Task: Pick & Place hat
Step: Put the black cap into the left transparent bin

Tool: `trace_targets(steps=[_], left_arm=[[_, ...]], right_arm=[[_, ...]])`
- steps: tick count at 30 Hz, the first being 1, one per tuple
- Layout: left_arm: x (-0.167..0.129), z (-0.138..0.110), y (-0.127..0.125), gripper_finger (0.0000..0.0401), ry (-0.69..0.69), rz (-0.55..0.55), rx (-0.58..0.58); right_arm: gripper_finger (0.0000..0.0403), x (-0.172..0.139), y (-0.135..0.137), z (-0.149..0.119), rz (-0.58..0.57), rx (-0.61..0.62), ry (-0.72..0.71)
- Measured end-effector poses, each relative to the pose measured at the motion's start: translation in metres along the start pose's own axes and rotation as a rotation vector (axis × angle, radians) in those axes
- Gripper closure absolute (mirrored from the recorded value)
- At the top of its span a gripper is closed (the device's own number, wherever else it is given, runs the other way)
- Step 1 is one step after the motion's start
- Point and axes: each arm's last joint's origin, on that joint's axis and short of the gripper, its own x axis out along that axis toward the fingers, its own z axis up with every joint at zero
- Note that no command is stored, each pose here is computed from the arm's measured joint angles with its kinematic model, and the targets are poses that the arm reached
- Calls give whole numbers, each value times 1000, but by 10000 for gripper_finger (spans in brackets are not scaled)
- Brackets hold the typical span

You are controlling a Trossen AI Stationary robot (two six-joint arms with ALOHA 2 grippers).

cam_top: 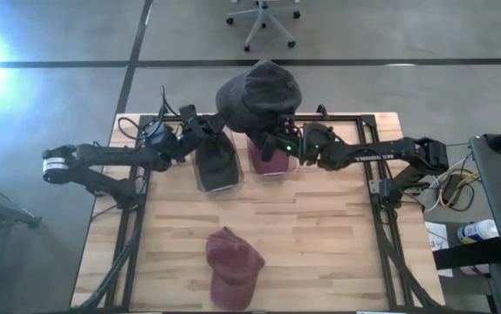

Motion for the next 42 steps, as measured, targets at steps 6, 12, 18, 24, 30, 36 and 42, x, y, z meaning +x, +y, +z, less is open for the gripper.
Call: trace_targets(steps=[6, 12, 18, 24, 30, 36, 42], left_arm=[[0, 1, 0, 392, -17, 8, 7], [0, -4, 4, 391, 21, 51, 25], [-1, -9, 8, 390, 61, 103, 21], [-4, -11, 11, 330, 113, 165, 62], [-19, -9, 11, 230, 268, 300, 167], [-44, 5, -3, 196, 377, 395, 270], [-71, 26, -21, 196, 331, 483, 340]], right_arm=[[203, -2, 4, 11, 11, -14, -24], [269, -8, -6, 10, -15, 4, -10], [362, -8, -7, 10, 6, 1, 28], [387, -11, -9, 8, -24, -27, 81], [389, -21, -11, 13, -101, -128, 172], [389, -35, -28, 24, -190, -108, 325], [389, -23, -52, 11, -22, 88, 631]])
